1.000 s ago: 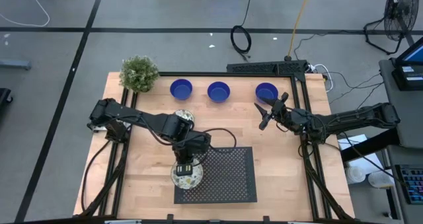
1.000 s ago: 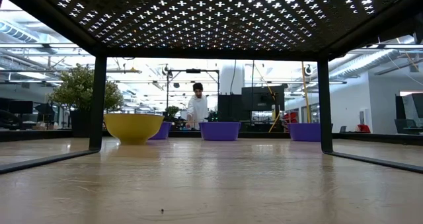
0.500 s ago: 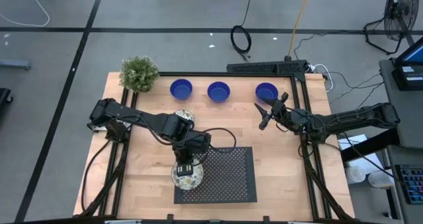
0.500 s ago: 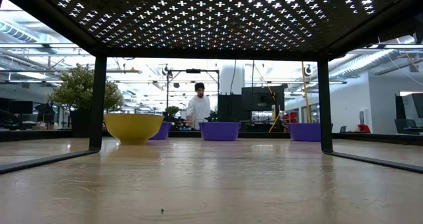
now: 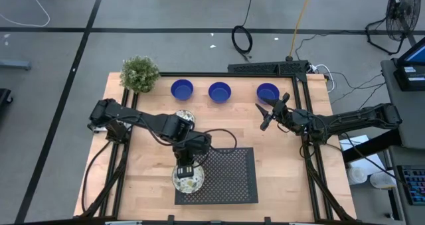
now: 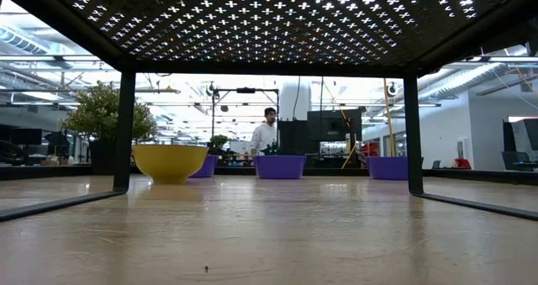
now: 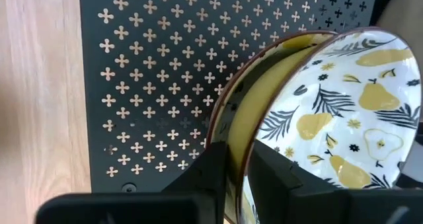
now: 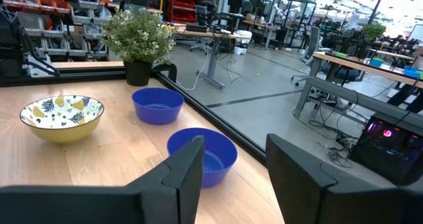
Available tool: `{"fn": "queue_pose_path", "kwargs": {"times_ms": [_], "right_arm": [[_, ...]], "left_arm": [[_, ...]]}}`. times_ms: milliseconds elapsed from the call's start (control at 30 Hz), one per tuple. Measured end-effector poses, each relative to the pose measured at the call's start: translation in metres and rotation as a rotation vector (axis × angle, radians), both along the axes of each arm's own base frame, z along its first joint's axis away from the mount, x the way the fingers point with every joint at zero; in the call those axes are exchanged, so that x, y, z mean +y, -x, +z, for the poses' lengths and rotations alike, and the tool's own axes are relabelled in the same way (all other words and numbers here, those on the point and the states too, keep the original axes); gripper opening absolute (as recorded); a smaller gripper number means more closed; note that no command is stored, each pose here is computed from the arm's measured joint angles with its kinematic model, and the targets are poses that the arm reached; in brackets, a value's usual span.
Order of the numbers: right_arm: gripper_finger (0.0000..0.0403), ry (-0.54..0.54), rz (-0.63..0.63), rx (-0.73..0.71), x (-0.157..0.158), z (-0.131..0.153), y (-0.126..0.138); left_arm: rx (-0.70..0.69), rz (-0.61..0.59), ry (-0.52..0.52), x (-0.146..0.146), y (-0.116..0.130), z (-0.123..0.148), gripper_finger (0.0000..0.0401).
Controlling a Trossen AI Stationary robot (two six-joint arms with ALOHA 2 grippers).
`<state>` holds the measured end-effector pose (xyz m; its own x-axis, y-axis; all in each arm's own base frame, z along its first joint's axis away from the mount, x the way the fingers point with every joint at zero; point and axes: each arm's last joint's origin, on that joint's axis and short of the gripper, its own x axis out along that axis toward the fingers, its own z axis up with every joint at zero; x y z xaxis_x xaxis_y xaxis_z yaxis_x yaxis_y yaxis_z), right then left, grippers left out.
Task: Pick & Place Mini bowls
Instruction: Stack the right patterned yellow bowl on the patterned yellow bowl on the shelf
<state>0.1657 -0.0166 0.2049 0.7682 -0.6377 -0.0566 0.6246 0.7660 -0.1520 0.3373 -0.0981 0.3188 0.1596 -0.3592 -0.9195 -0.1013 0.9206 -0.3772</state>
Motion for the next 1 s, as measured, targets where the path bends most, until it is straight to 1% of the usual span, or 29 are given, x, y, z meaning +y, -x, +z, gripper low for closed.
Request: {"fn": "queue_pose_path", "kwargs": {"times_ms": [367, 567, 667, 867, 1000], "right_arm": [[0.0153, 0.0, 0.002, 0.001, 0.0, 0.0, 0.0], [0.0153, 0.0, 0.002, 0.001, 0.0, 0.0, 0.0], [0.0153, 0.0, 0.002, 0.001, 0.0, 0.0, 0.0], [0.0153, 0.0, 0.002, 0.001, 0.0, 0.0, 0.0], [0.0153, 0.0, 0.002, 0.001, 0.0, 0.0, 0.0]], "left_arm": [[-0.003, 0.006, 0.0, 0.001, 0.0, 0.001, 0.0063], [-0.063, -0.006, 0.01, 0.001, 0.0, 0.022, 0.0063], [-0.091, -0.023, 0.008, 0.0, -0.001, 0.028, 0.0063], [-0.034, -0.022, -0.001, 0.002, 0.005, 0.028, 0.0063], [-0.035, -0.003, -0.027, 0.002, 0.005, 0.027, 0.0063]]}}
